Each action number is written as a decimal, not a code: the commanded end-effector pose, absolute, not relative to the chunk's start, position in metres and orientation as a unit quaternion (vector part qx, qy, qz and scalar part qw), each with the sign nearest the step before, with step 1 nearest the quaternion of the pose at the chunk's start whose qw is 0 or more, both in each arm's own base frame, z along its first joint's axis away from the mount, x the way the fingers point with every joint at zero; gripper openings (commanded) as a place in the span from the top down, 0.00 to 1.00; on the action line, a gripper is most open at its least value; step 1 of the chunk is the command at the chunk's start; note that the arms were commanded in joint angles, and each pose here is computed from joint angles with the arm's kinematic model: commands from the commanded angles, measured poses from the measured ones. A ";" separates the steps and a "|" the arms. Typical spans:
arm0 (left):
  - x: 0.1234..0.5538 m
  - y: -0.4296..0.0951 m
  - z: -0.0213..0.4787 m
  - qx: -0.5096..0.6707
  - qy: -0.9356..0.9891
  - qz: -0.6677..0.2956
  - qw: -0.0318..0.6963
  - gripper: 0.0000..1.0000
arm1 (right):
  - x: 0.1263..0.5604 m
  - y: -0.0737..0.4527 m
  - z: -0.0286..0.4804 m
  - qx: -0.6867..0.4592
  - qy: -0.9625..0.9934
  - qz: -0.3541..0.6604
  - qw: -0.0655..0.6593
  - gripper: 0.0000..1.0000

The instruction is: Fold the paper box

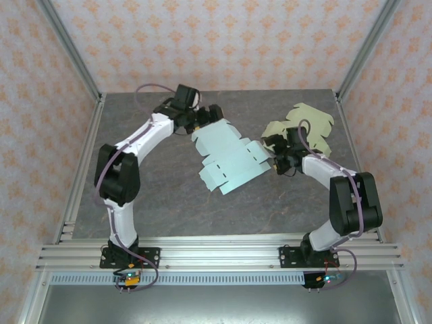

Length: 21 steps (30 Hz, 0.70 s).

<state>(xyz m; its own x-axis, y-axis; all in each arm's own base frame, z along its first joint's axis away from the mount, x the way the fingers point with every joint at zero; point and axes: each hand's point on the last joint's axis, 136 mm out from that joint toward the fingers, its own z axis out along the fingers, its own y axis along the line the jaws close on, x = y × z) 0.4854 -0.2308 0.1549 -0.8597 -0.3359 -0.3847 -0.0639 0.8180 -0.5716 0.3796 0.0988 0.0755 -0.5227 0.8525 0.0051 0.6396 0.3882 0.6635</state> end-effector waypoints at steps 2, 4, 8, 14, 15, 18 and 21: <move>0.471 -0.221 0.093 -0.085 0.957 -0.175 0.214 0.00 | 0.392 0.098 0.074 0.437 0.804 0.372 0.156 0.06; 0.468 -0.222 0.085 -0.083 0.961 -0.170 0.202 0.00 | 0.402 0.108 0.070 0.430 0.794 0.410 0.127 0.09; 0.460 -0.220 0.067 -0.096 0.965 -0.163 0.180 0.00 | 0.407 0.118 0.057 0.438 0.779 0.437 0.104 0.12; 0.448 -0.215 0.055 -0.111 0.968 -0.152 0.168 0.00 | 0.426 0.123 0.067 0.421 0.771 0.462 0.123 0.31; 0.447 -0.214 0.055 -0.110 0.968 -0.150 0.166 0.00 | 0.430 0.125 0.069 0.414 0.772 0.466 0.124 0.35; 0.442 -0.215 0.053 -0.114 0.969 -0.152 0.155 0.00 | 0.439 0.128 0.079 0.399 0.772 0.475 0.136 0.50; 0.444 -0.212 0.061 -0.114 0.968 -0.154 0.162 0.00 | 0.445 0.132 0.091 0.365 0.783 0.479 0.158 0.65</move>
